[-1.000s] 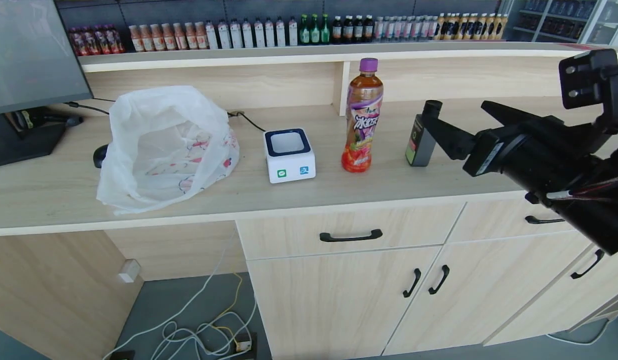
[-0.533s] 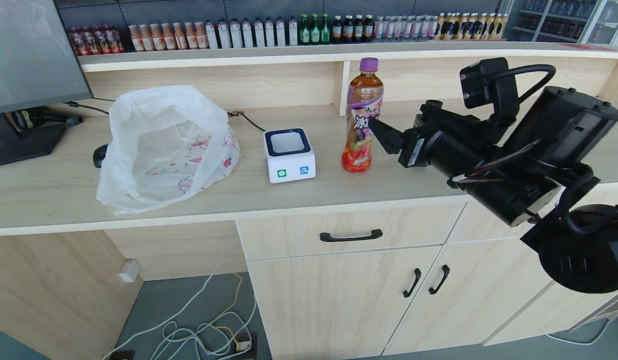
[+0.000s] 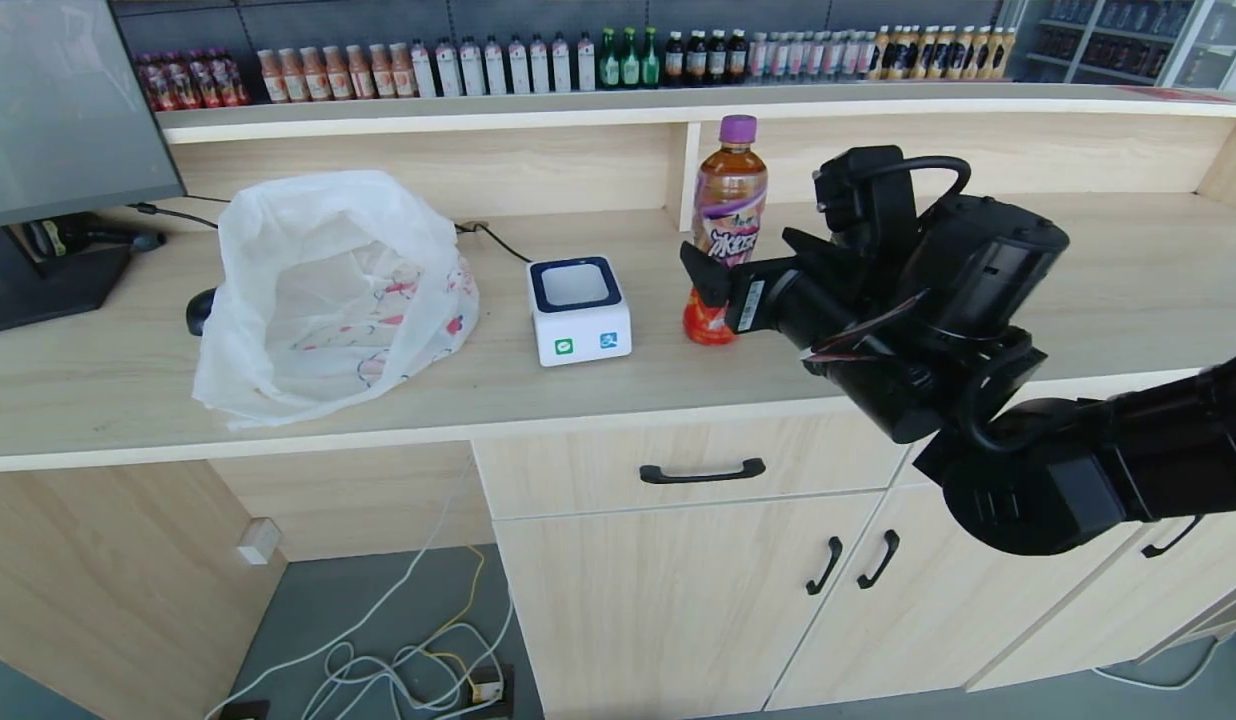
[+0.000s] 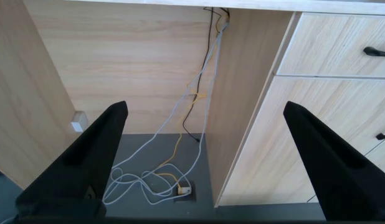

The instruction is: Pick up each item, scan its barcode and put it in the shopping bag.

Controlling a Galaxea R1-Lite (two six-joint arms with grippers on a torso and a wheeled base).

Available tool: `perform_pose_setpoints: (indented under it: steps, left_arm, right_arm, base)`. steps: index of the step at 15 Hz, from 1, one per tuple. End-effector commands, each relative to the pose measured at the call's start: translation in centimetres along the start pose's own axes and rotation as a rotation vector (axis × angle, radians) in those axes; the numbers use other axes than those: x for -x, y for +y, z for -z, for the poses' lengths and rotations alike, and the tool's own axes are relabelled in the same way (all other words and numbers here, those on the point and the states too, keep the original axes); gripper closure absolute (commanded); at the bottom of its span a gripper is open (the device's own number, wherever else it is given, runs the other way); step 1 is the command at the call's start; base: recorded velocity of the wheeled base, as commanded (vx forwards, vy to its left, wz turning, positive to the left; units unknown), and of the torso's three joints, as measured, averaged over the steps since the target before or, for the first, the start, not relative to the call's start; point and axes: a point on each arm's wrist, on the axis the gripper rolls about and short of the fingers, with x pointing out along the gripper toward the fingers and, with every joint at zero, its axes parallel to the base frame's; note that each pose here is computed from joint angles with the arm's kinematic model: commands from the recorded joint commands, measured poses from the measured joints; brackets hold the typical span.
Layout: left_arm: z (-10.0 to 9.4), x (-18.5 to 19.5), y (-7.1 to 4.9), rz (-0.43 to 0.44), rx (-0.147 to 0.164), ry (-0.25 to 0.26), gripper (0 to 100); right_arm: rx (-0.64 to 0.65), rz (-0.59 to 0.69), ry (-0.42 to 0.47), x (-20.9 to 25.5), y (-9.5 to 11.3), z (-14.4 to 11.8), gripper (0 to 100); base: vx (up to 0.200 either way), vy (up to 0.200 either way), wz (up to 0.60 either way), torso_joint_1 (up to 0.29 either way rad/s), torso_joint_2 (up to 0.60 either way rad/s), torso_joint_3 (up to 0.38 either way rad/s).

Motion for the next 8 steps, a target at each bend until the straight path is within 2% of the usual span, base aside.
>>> perform_pose_setpoints:
  steps: [1,3,6,8]
  left_arm:
    - [0.0,0.0,0.0,0.000,0.000,-0.001,0]
    - [0.0,0.0,0.0,0.000,0.000,-0.001,0]
    - [0.0,0.0,0.0,0.000,0.000,-0.001,0]
    - [0.0,0.0,0.0,0.000,0.000,-0.001,0]
  right_arm:
    - [0.000,0.031,0.019,-0.2,-0.3,0.4,0]
    - [-0.001,0.043,0.027,-0.4,-0.6,0.3,0]
    - [0.010,0.083,0.031,-1.5,-2.1,0.1,0]
    - [0.014,0.083,0.051,-1.7,-2.1,0.3,0]
  base:
    - [0.000,0.000,0.00,0.000,0.00,0.000]
    - [0.000,0.000,0.00,0.000,0.00,0.000]
    - [0.000,0.000,0.00,0.000,0.00,0.000]
    - [0.000,0.000,0.00,0.000,0.00,0.000]
